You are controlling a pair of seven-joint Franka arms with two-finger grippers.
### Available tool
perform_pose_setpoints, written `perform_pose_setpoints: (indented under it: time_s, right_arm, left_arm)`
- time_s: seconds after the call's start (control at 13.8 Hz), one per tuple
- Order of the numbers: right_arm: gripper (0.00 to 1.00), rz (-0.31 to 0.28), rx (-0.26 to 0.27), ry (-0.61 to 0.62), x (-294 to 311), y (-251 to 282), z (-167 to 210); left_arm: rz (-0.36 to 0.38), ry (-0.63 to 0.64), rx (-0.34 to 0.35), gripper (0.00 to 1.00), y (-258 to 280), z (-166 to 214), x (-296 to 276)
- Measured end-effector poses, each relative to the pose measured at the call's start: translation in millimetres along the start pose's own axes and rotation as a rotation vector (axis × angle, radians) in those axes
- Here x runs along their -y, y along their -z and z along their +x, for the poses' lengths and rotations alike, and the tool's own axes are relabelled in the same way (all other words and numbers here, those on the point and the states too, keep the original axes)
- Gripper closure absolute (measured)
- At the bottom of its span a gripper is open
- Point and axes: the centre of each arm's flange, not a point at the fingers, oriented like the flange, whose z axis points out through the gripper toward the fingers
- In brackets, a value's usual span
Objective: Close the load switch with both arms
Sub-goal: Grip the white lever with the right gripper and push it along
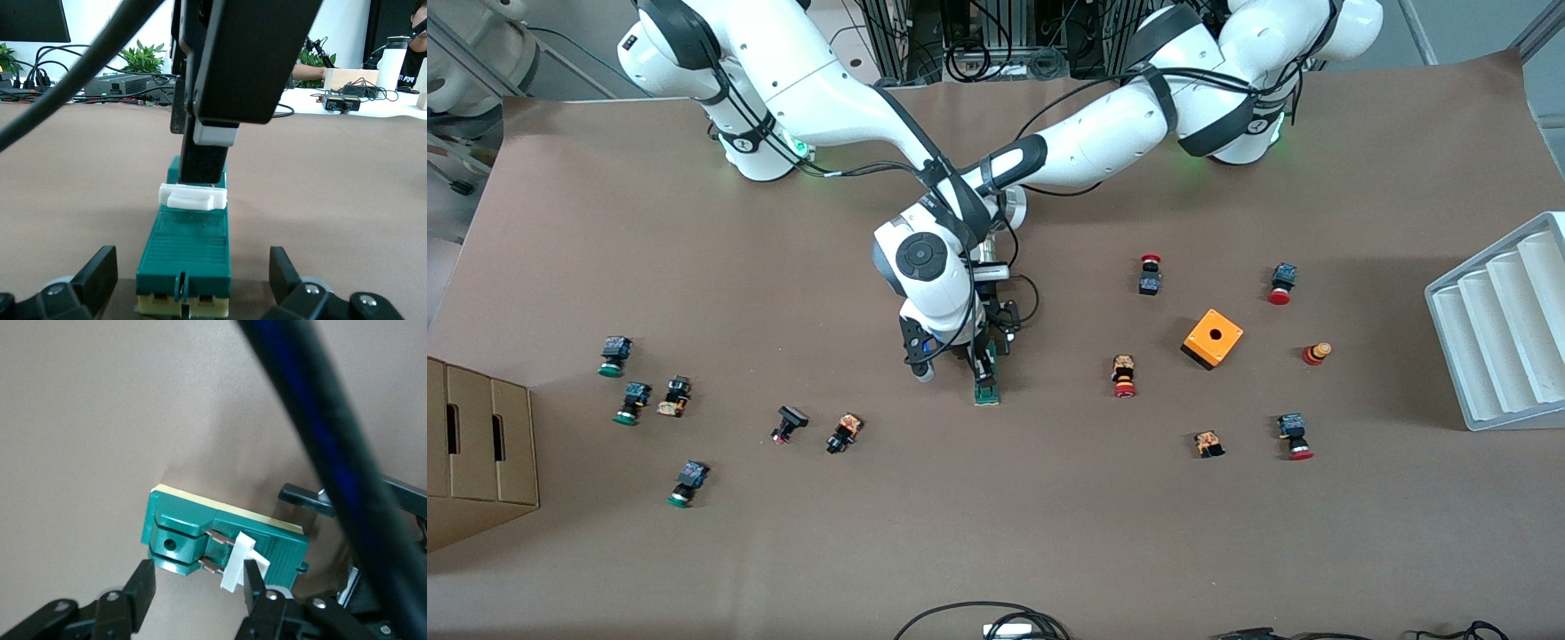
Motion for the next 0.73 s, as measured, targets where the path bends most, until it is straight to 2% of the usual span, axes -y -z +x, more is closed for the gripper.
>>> perform_pose_setpoints:
  time_s: [0.15,0.22,0.29,0.36,0.51,0.65,0.73]
  right_arm:
    - [0.37,-0.004,-0.001,0.002,-1.6,-0.9,-1.3]
    - [0.38,-0.009,-0.002,0.003,-3.2,-2.1,-1.7]
    - [0.38,-0.016,-0.004,0.004,-5.5,-4.1,-1.5]
    - [0.38,-0.021,-0.006,0.004,-7.0,-5.4,-1.2]
    - [0.38,-0.021,-0.006,0.004,-7.1,-5.3,-1.1]
    - [0.39,-0.021,-0.006,0.004,-7.2,-5.4,-1.0]
    - [0.4,-0.022,-0.006,0.004,-7.2,-5.3,-1.0]
  left_arm:
    - [0.0,0.0,0.0,0.0,0.0,0.0,0.0]
    - [0.0,0.0,0.0,0.05,0.1,0.0,0.0]
    - [0.0,0.0,0.0,0.05,0.1,-0.1,0.0]
    - [0.0,0.0,0.0,0.11,0.1,-0.1,0.0]
    - [0.001,0.0,-0.003,0.34,0.0,0.3,0.0]
    - [0.001,0.0,-0.004,0.36,0.0,0.3,0.0]
    - [0.002,0.0,-0.004,0.41,-0.1,0.4,0.0]
